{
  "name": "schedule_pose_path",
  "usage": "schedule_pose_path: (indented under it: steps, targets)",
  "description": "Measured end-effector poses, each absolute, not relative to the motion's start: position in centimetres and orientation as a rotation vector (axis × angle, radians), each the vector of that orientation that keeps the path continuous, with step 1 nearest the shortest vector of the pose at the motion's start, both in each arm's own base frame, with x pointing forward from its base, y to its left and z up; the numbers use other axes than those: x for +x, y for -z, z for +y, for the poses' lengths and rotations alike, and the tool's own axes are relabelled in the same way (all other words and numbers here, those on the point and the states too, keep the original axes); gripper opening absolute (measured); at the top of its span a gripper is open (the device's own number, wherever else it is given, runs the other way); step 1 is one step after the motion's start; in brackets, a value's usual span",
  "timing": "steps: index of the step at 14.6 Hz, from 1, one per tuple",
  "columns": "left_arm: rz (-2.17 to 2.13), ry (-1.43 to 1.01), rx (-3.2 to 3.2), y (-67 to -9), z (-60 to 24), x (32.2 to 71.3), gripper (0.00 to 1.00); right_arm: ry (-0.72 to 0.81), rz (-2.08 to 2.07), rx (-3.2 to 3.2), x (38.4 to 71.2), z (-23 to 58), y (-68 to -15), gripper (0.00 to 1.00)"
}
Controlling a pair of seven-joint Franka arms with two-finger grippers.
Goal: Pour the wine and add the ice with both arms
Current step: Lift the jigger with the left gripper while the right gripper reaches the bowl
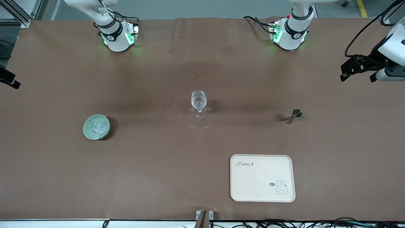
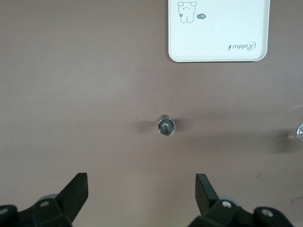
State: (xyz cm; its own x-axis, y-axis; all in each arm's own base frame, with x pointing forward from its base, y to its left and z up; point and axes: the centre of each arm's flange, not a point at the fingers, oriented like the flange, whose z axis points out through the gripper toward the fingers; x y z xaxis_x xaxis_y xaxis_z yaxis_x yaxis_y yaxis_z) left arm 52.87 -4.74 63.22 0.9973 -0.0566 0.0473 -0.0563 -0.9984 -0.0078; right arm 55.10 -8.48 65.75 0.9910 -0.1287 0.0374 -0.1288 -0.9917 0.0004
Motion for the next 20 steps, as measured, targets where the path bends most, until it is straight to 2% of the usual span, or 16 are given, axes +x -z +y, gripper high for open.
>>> schedule_pose_path:
  steps: [6, 8, 11, 16, 20]
  targets:
    - [0.072, 0.068, -3.137, -62.9, -4.0, 53.9, 1.00, -0.061, -0.200, 3.132, 55.1, -8.4, -65.8, 1.00]
    - [0.056, 0.010, -3.142, -60.9, -2.7, 55.2, 1.00, -0.063, -0.200, 3.131, 55.1, -8.4, -65.8, 1.00]
    - [-0.043, -0.113, -3.149, -56.5, 0.2, 57.3, 1.00, -0.065, -0.200, 3.131, 55.1, -8.4, -65.8, 1.00]
    - [-0.616, -0.381, -3.125, -47.3, 4.3, 60.1, 1.00, -0.049, -0.190, 3.133, 55.1, -8.0, -65.6, 1.00]
    - [-1.000, -0.650, -3.180, -38.3, 7.2, 61.9, 1.00, -0.038, -0.192, 3.168, 55.9, -7.7, -63.0, 1.00]
